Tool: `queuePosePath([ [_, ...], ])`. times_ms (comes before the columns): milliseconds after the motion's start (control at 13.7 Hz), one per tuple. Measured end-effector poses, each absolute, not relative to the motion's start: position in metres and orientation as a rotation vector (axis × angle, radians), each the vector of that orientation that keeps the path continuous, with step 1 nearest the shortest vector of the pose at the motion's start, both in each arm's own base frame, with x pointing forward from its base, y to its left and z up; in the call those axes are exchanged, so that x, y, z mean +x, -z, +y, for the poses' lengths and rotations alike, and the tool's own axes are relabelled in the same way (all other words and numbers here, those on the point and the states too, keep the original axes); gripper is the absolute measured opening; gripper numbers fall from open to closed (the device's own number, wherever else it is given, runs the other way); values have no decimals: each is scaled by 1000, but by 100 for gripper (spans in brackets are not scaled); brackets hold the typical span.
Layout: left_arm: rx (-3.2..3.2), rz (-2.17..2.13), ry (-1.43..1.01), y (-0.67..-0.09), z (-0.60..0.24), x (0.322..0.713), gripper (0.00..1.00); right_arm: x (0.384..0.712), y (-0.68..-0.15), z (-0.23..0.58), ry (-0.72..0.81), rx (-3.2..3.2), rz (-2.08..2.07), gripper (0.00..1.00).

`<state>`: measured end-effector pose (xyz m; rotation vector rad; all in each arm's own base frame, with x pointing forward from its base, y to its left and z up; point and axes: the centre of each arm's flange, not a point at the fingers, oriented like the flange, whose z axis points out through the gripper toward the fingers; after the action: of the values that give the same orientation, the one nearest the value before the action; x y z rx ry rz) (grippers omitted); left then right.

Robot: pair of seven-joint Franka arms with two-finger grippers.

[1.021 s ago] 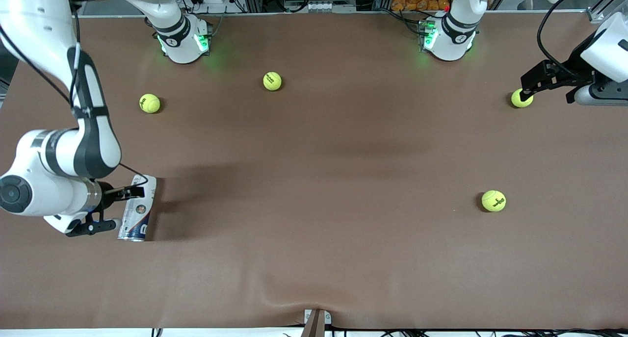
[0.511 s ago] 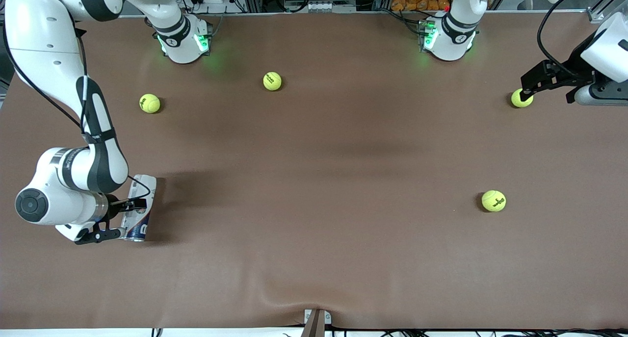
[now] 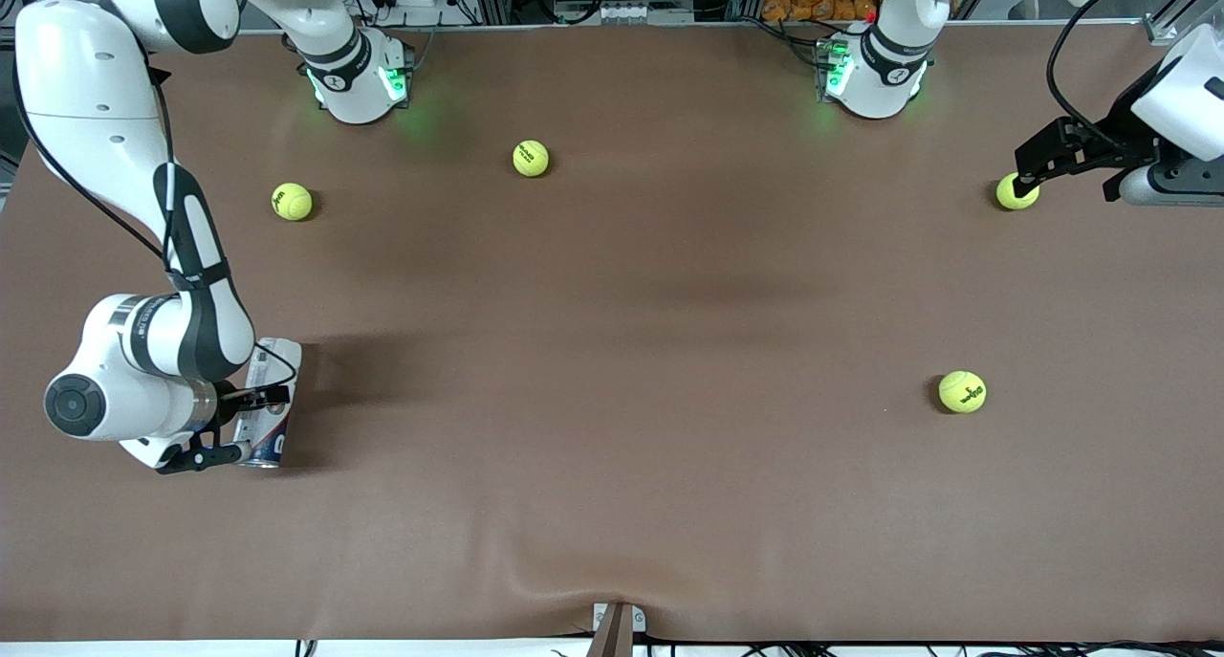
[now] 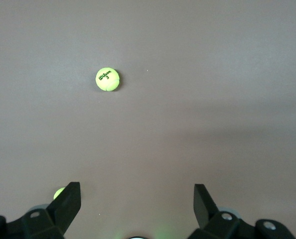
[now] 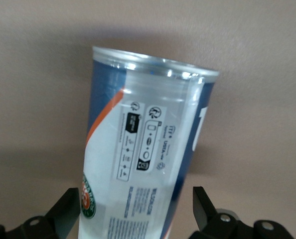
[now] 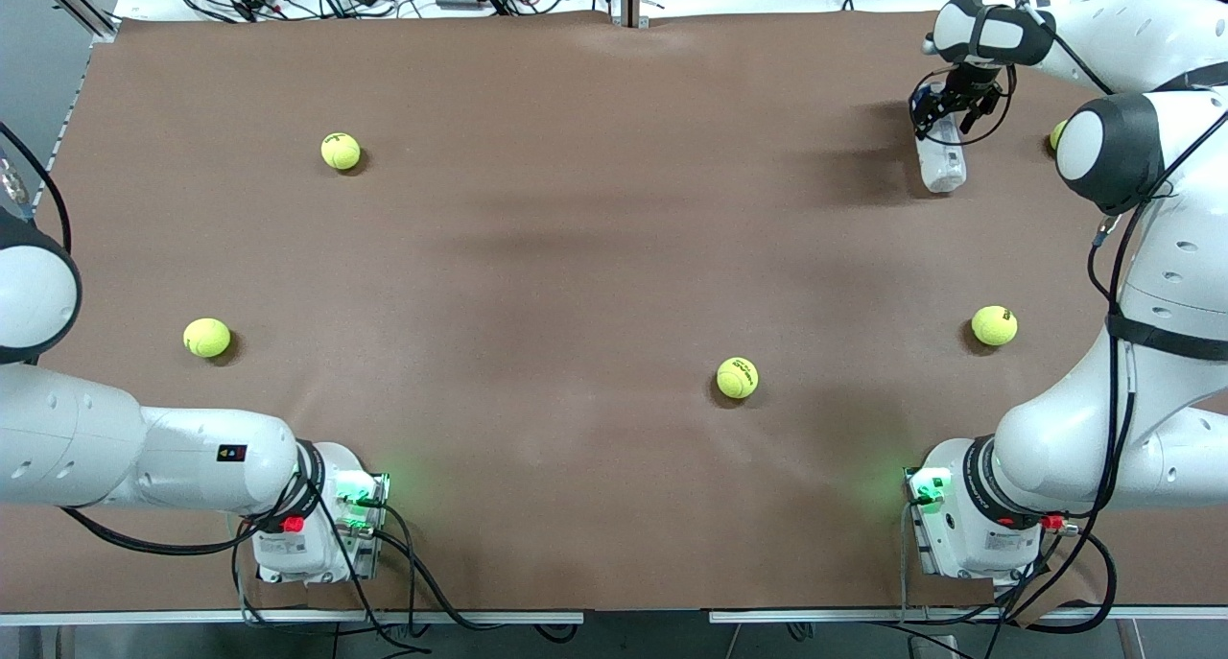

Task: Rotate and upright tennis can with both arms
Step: 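Close the right gripper around the middle of the can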

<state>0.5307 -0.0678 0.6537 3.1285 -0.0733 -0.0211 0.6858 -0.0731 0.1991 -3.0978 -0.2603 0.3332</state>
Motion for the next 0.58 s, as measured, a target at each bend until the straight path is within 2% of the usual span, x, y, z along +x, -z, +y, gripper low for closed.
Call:
queuePosePath([
  [438,3129,-74,24,-653,-68,531,100,681,-186,-73,-354,-3058,-265,100],
  [584,3129,-74,25,-653,-68,531,100,681,-186,-72,-348,-3039,-337,81],
])
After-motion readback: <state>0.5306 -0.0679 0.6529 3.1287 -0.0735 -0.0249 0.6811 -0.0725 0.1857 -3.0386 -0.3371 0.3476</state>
